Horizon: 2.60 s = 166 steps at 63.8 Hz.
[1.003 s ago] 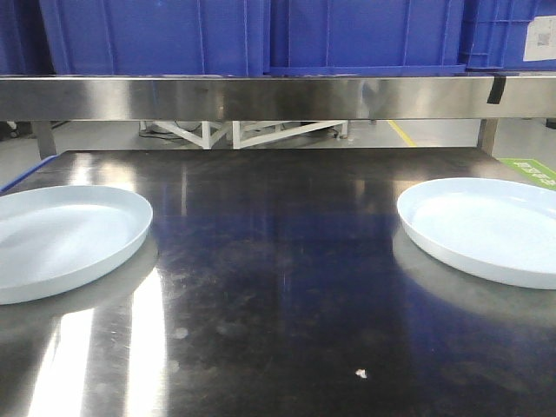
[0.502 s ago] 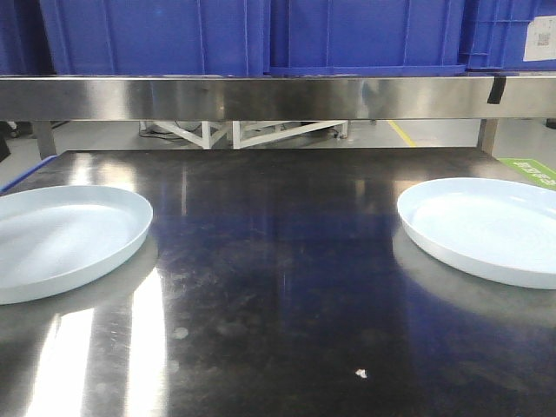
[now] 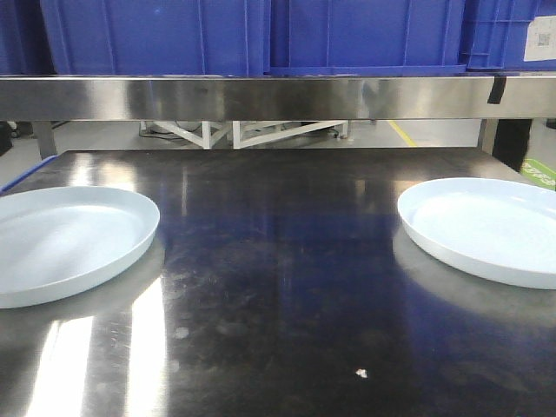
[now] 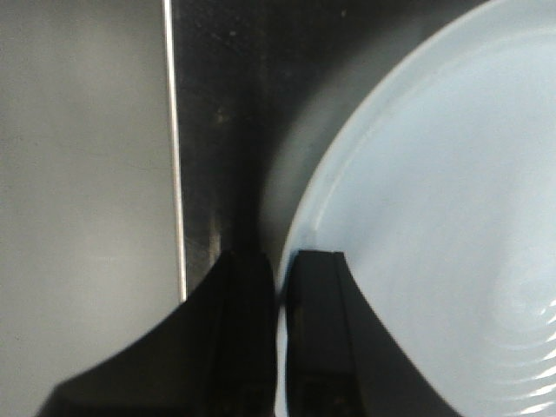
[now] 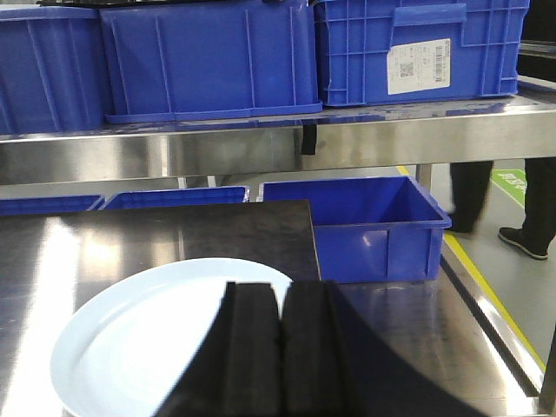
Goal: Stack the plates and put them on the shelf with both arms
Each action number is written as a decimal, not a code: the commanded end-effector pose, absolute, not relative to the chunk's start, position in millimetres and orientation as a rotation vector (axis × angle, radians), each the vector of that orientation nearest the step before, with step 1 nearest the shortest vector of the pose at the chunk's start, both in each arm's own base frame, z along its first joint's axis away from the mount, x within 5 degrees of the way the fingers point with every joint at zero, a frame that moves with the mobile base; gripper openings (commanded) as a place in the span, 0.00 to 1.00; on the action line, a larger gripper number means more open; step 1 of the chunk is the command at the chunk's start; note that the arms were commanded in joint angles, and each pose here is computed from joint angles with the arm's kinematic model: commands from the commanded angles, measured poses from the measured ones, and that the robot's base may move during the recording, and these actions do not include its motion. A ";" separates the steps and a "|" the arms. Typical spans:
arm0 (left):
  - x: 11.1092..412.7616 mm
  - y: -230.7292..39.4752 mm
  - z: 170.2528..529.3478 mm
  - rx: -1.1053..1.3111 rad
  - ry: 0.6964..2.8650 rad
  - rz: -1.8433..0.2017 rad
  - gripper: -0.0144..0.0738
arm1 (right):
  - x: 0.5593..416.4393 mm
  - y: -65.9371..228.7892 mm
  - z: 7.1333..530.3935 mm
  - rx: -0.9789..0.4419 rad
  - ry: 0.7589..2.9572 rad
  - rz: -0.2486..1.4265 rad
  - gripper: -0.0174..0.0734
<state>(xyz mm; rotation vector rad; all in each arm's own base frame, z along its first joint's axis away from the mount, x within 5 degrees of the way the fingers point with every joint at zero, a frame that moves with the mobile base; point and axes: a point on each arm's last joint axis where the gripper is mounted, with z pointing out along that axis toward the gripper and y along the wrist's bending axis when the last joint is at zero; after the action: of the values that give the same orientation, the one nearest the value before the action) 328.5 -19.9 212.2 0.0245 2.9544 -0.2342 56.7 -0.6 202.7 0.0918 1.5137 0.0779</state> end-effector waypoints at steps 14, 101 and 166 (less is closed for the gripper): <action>319.8 -28.1 314.0 0.054 2.662 -0.344 0.27 | 53.1 -2.1 216.8 0.097 1.392 0.061 0.26; 278.0 -233.0 253.2 1.046 2.755 -0.506 0.27 | 53.1 -2.1 216.8 0.097 1.392 0.061 0.26; 215.0 -150.9 388.0 0.738 2.236 -0.245 0.64 | 53.0 -2.2 217.2 0.097 1.388 0.060 0.26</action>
<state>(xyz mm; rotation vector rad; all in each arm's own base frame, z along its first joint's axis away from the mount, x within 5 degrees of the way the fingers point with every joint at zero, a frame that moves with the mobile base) 232.5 -166.1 356.8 0.8121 2.4077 -0.2354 56.7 -0.6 202.7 0.0918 1.5137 0.0779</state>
